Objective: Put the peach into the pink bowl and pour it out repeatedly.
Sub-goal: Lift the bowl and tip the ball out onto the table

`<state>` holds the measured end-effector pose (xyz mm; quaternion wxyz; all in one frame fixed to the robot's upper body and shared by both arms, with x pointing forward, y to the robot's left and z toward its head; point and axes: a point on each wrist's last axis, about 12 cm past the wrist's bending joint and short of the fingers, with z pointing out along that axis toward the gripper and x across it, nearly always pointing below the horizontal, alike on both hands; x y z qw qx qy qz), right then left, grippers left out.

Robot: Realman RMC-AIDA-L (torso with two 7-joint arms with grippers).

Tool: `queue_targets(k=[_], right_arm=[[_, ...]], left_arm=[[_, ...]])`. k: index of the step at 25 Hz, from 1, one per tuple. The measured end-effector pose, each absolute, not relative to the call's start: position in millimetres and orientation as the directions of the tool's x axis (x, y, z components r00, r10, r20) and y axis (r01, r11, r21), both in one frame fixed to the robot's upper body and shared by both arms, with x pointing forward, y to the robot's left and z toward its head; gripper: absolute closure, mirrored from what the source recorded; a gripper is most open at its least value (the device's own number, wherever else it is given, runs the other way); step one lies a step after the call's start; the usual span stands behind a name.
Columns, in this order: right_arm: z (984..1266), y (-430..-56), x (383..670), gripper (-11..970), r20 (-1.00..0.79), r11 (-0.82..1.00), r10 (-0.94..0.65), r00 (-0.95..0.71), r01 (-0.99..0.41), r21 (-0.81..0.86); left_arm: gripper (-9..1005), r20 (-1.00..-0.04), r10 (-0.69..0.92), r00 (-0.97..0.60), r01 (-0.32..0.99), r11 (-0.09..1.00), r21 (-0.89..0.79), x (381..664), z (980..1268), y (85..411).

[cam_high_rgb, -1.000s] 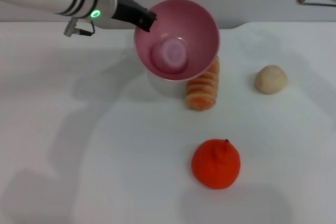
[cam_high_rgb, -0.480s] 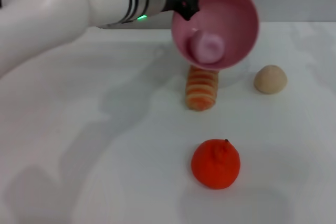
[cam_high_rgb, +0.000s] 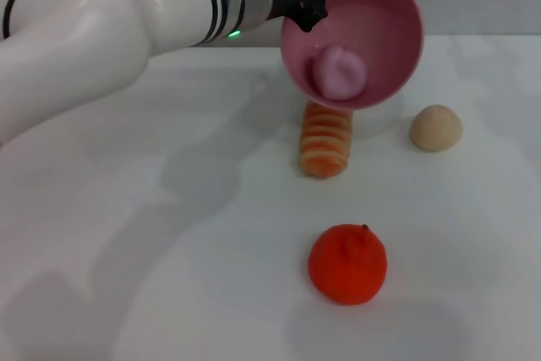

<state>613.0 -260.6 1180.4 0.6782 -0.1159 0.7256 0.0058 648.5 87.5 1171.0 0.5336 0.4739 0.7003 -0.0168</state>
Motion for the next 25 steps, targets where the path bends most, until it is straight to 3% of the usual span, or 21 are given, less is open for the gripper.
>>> queue_targets(k=[13, 19, 20, 25], right_arm=[[1183, -244, 611, 481, -0.986, 0.981, -0.163, 0.028, -0.104, -0.165], [1181, -234, 610, 481, -0.985, 0.95, -0.16, -0.067, -0.282, -0.135], [1184, -233, 607, 481, -0.982, 0.924, -0.157, -0.109, -0.366, -0.107], [1199, -243, 591, 481, -0.976, 0.862, -0.125, -0.177, -0.506, -0.018]], left_arm=[[962, -0.775, 0.631, -0.03, 0.663, 0.593, 0.457, 651, 1166, 103], [962, -0.781, 0.621, -0.068, 0.653, 0.619, 0.436, 654, 1165, 114], [962, -0.781, 0.62, -0.073, 0.652, 0.622, 0.433, 655, 1165, 115], [962, -0.79, 0.603, -0.109, 0.635, 0.654, 0.411, 657, 1165, 126]])
